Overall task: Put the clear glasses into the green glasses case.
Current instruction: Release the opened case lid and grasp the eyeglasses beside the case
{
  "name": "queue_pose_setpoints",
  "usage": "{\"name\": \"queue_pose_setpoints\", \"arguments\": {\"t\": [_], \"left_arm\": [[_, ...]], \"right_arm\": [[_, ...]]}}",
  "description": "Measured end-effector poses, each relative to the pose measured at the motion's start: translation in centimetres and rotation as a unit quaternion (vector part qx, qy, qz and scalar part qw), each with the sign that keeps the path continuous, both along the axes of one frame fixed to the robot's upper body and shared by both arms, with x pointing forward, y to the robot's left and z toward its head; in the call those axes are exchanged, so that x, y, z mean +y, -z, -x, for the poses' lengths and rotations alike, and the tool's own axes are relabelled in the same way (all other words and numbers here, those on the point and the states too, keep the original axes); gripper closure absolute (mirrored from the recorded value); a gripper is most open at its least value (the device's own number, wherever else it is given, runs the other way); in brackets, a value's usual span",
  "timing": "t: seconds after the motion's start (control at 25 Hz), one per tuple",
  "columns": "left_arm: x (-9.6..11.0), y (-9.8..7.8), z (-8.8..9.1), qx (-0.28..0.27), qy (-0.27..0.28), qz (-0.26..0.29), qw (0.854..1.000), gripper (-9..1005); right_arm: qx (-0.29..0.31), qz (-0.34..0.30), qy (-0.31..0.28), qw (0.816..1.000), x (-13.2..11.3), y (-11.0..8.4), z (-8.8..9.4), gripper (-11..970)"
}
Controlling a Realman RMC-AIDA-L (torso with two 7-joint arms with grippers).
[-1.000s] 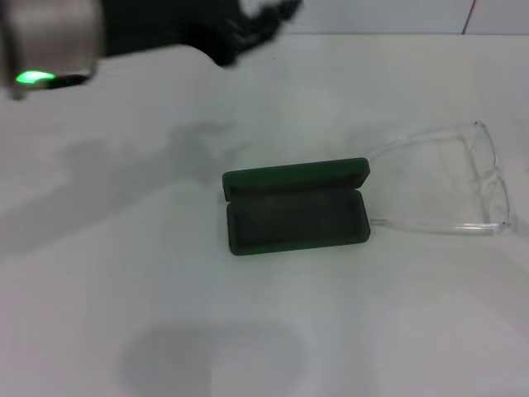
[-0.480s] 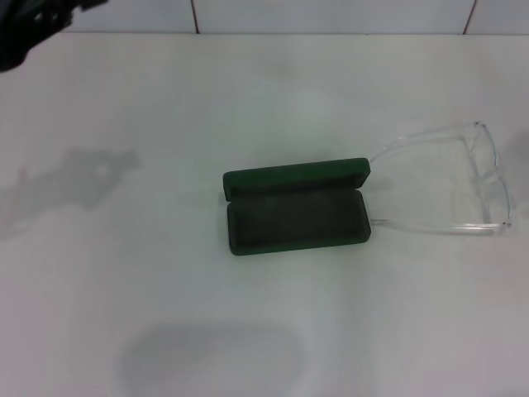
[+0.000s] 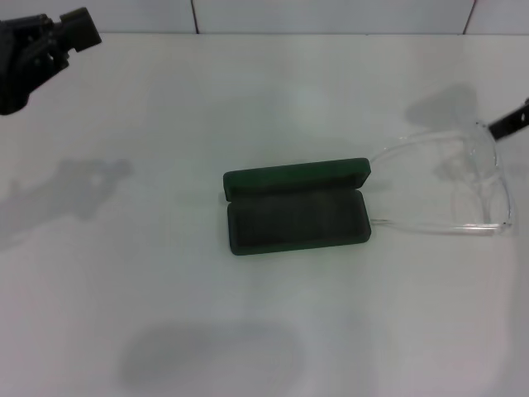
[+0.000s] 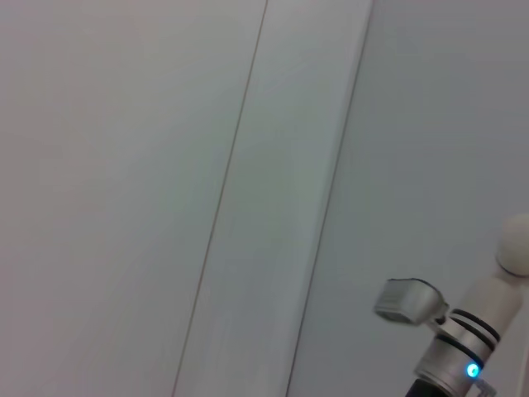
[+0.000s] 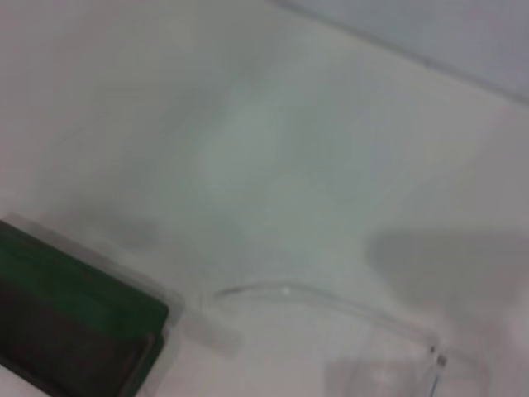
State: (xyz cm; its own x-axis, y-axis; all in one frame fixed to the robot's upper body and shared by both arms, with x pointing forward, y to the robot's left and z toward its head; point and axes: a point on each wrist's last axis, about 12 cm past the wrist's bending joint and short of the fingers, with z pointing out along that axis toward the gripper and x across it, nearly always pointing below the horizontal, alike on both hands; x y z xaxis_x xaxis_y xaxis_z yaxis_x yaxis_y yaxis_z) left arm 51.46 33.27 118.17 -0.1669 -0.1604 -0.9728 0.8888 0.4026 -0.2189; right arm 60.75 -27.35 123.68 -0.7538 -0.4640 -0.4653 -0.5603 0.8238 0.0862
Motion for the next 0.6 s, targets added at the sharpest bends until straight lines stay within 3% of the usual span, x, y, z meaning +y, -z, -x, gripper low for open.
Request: {"name": "queue_pose_setpoints", "arguments": {"t": [0.28, 0.6], "left_arm": [[-0.4, 1.3, 0.3, -0.014, 0.004, -0.02, 1.0, 929], [-1.8, 2.8, 0.6, -0.021, 0.018, -0.051, 0.998, 928]], "right_arm": [[0.051, 0.037, 0.057, 0.996, 1.3, 1.0, -0.3, 304], [0.072, 0.046, 0.097, 0.992, 0.9, 2.7, -0.1, 307]]}}
